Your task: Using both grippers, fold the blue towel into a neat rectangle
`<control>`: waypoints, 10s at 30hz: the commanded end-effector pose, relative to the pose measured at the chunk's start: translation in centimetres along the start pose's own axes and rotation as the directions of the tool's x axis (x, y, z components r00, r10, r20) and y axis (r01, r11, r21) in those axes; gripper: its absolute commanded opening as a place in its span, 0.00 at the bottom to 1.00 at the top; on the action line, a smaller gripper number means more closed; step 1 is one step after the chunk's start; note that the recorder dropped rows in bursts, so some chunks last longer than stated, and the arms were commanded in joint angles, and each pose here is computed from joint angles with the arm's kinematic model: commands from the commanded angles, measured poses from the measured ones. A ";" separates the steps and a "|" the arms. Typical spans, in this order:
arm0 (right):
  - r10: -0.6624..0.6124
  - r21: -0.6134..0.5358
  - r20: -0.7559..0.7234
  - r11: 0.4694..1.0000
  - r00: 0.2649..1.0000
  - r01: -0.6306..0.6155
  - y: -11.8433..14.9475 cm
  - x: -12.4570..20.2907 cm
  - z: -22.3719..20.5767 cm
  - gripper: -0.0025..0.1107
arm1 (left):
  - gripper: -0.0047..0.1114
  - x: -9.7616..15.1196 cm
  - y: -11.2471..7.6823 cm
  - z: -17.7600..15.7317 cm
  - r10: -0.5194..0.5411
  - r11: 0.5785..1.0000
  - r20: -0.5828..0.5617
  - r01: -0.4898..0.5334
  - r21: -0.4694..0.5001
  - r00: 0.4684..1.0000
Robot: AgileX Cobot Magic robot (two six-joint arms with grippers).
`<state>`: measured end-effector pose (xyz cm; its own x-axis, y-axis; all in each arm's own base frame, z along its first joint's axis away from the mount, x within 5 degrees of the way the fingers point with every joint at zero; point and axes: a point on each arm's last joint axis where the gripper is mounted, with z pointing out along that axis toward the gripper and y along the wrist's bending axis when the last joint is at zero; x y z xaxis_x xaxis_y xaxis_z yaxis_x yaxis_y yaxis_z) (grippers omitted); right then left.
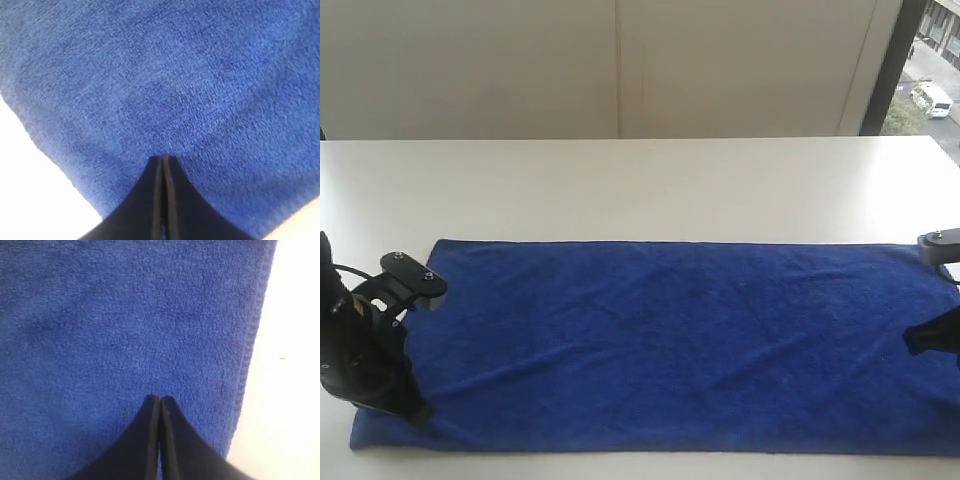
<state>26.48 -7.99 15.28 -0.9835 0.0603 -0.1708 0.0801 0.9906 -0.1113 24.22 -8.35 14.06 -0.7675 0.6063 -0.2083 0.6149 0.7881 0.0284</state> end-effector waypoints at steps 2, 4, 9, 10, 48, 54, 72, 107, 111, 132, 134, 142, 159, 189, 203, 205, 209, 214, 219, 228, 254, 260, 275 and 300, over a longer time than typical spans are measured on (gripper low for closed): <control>0.009 -0.004 -0.008 1.000 1.000 -0.009 0.0 0.0 -0.1 0.02 | 0.04 0.1 -0.2 -1.6 0.012 1.000 0.000 -0.012 -0.005 1.000; 0.009 -0.004 -0.008 1.000 1.000 -0.009 0.0 0.0 -0.1 0.02 | 0.04 -0.1 -0.3 -3.2 -0.004 1.000 0.040 0.004 -0.003 0.999; 0.007 -0.002 0.001 1.000 1.000 -0.007 0.0 0.0 -0.1 0.02 | 0.04 0.6 -1.2 -5.8 -0.057 0.998 0.066 0.055 0.039 0.996; 0.007 -0.002 0.005 1.000 1.000 -0.007 0.0 -0.1 -0.1 0.02 | 0.04 1.0 -1.3 -5.9 -0.068 0.997 0.054 0.066 0.050 0.996; -0.001 -0.009 -0.062 1.000 0.998 0.000 -0.1 0.4 -1.6 0.02 | 0.04 3.1 -1.6 -3.2 -0.149 0.989 0.147 0.151 -0.001 0.978; -0.007 -0.011 -0.080 1.000 0.997 0.006 -0.1 0.6 -1.7 0.02 | 0.04 4.1 -1.8 -1.2 -0.157 0.988 0.081 0.157 0.006 0.984; -0.019 -0.025 -0.180 1.000 0.984 0.015 0.1 1.6 -1.7 0.02 | 0.04 5.3 -2.3 -0.6 -0.156 0.987 -0.011 0.157 0.030 0.988; -0.010 0.168 -0.375 0.983 0.927 0.079 -1.7 2.6 1.6 0.02 | 0.04 4.4 -2.1 -5.0 -0.155 0.985 0.278 0.170 -0.030 0.948; 0.000 0.183 -0.270 0.982 0.963 0.051 -1.9 1.3 0.0 0.02 | 0.04 4.3 -2.0 -5.0 -0.154 0.985 0.288 0.170 -0.033 0.945; 0.007 0.093 0.076 0.996 0.997 -0.014 -2.2 -8.3 3.3 0.02 | 0.04 3.1 -1.4 -5.6 -0.152 0.977 0.435 0.201 -0.069 0.888; 0.004 0.091 0.074 0.996 0.997 -0.010 -2.2 -8.5 3.9 0.02 | 0.04 3.0 -1.4 -5.6 -0.149 0.977 0.447 0.203 -0.073 0.882; -0.042 0.100 0.031 0.994 0.999 0.038 -2.3 -9.2 5.9 0.02 | 0.04 2.9 -1.3 -5.7 -0.149 0.976 0.453 0.203 -0.075 0.879; -0.027 0.068 0.130 0.998 0.991 0.018 -3.0 -10.1 -0.1 0.03 | 0.04 2.9 -1.3 -5.7 -0.149 0.976 0.453 0.203 -0.075 0.879; -0.029 -0.125 0.057 0.992 0.998 0.035 -7.1 -8.0 4.5 0.46 | 0.04 2.9 -1.3 -5.7 -0.147 0.976 0.463 0.205 -0.078 0.874; -0.080 -0.088 0.062 0.993 0.995 0.085 -7.4 -8.0 3.9 0.46 | 0.04 2.9 -1.3 -5.7 -0.149 0.975 0.462 0.206 -0.077 0.874; -0.076 -0.093 0.052 0.992 0.996 0.080 -7.4 -8.0 4.4 0.46 | 0.04 2.9 -1.3 -5.7 -0.149 0.975 0.462 0.206 -0.077 0.874; -0.071 -0.111 0.026 0.991 0.997 0.074 -7.2 -7.7 5.1 0.46 | 0.04 2.9 -1.3 -5.7 -0.149 0.975 0.462 0.206 -0.077 0.874; -0.051 -0.146 0.000 0.988 0.999 0.050 -6.9 -7.5 5.7 0.42 | 0.04 2.9 -1.3 -5.7 -0.149 0.975 0.462 0.206 -0.077 0.874; -0.044 -0.159 -0.008 0.986 0.999 0.042 -6.8 -7.5 5.9 0.29 | 0.04 2.9 -1.3 -5.7 -0.149 0.975 0.462 0.206 -0.077 0.874; -0.040 -0.158 0.003 0.987 0.999 0.040 -6.8 -7.5 5.4 0.18 | 0.04 2.9 -1.3 -5.7 -0.149 0.975 0.462 0.206 -0.077 0.874; -0.324 -0.304 0.316 0.856 0.892 0.418 12.4 -13.5 -3.6 0.11 | 0.04 2.9 -1.3 -5.7 -0.149 0.975 0.462 0.206 -0.077 0.874; -0.420 -0.293 0.507 0.737 0.752 0.609 23.4 -14.3 -7.4 0.11 | 0.04 2.8 -1.3 -5.7 -0.147 0.975 0.468 0.207 -0.079 0.872; -0.550 -0.362 0.594 0.468 0.587 0.806 39.8 -11.6 -9.6 0.11 | 0.04 2.6 -1.2 -5.8 -0.146 0.974 0.488 0.212 -0.084 0.861; -0.532 -0.427 0.623 0.384 0.574 0.819 44.2 -10.4 -9.4 0.11 | 0.04 4.0 3.2 -6.5 -0.305 0.889 0.560 0.441 -0.122 0.770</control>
<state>38.93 35.52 21.87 -0.5349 -0.5668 -0.6265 -0.8264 0.5052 0.2486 22.16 -2.75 19.65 -0.6737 0.1861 -0.7152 0.2002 0.9775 0.0658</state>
